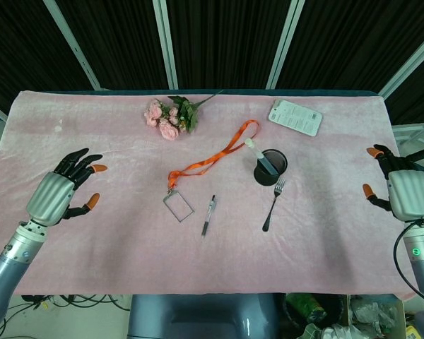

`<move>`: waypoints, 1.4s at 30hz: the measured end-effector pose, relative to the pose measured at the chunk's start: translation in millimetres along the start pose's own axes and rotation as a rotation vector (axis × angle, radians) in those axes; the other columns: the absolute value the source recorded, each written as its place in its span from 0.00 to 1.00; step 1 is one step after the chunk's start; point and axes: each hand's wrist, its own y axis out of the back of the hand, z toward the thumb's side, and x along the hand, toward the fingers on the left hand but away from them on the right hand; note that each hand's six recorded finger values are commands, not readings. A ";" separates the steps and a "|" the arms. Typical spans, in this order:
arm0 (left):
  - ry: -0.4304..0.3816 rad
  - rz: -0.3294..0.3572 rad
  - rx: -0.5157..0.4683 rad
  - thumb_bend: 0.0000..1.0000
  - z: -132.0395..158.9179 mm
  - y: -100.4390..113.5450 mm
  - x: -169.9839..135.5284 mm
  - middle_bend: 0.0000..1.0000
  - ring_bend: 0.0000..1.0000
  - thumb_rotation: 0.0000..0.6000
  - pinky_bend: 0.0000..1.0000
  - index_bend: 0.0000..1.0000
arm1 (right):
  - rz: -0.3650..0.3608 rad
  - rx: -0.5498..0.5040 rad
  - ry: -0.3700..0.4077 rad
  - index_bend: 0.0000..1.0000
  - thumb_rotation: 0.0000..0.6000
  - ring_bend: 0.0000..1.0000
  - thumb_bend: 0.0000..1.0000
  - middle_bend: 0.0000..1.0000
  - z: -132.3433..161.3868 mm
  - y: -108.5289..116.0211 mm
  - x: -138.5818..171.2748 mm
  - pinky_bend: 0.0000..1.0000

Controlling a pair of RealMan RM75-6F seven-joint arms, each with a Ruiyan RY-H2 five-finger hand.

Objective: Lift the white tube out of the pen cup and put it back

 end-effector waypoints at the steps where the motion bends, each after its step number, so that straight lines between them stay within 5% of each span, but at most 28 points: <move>1: 0.001 0.005 0.011 0.40 -0.7 1.2 -1.0 0.14 0.00 1.00 0.11 0.23 | -0.002 0.005 -0.005 0.19 1.00 0.28 0.26 0.13 -1.5 -0.6 0.6 0.26; 9: 0.214 0.124 0.177 0.40 -30.3 27.2 -70.0 0.14 0.00 1.00 0.10 0.25 | 0.085 -0.191 -0.076 0.18 1.00 0.26 0.25 0.13 -7.6 -6.9 4.3 0.24; 16: 0.388 0.106 0.166 0.39 -51.4 23.3 -124.9 0.13 0.00 1.00 0.09 0.24 | 0.258 -0.402 -0.145 0.17 1.00 0.24 0.24 0.12 2.2 -18.5 -11.1 0.23; 20: 0.422 0.106 0.130 0.39 -60.9 21.5 -132.7 0.13 0.00 1.00 0.08 0.22 | 0.356 -0.451 -0.158 0.19 1.00 0.22 0.21 0.11 22.3 -24.5 -35.1 0.23; 31: 0.451 0.077 0.123 0.39 -75.5 14.4 -133.0 0.12 0.00 1.00 0.07 0.22 | 0.365 -0.448 -0.165 0.35 1.00 0.20 0.20 0.11 66.0 -30.9 -82.2 0.23; 42: 0.442 0.087 0.112 0.39 -70.7 15.9 -134.4 0.12 0.00 1.00 0.07 0.21 | 0.443 -0.516 -0.197 0.37 1.00 0.13 0.20 0.06 115.4 -60.8 -117.8 0.19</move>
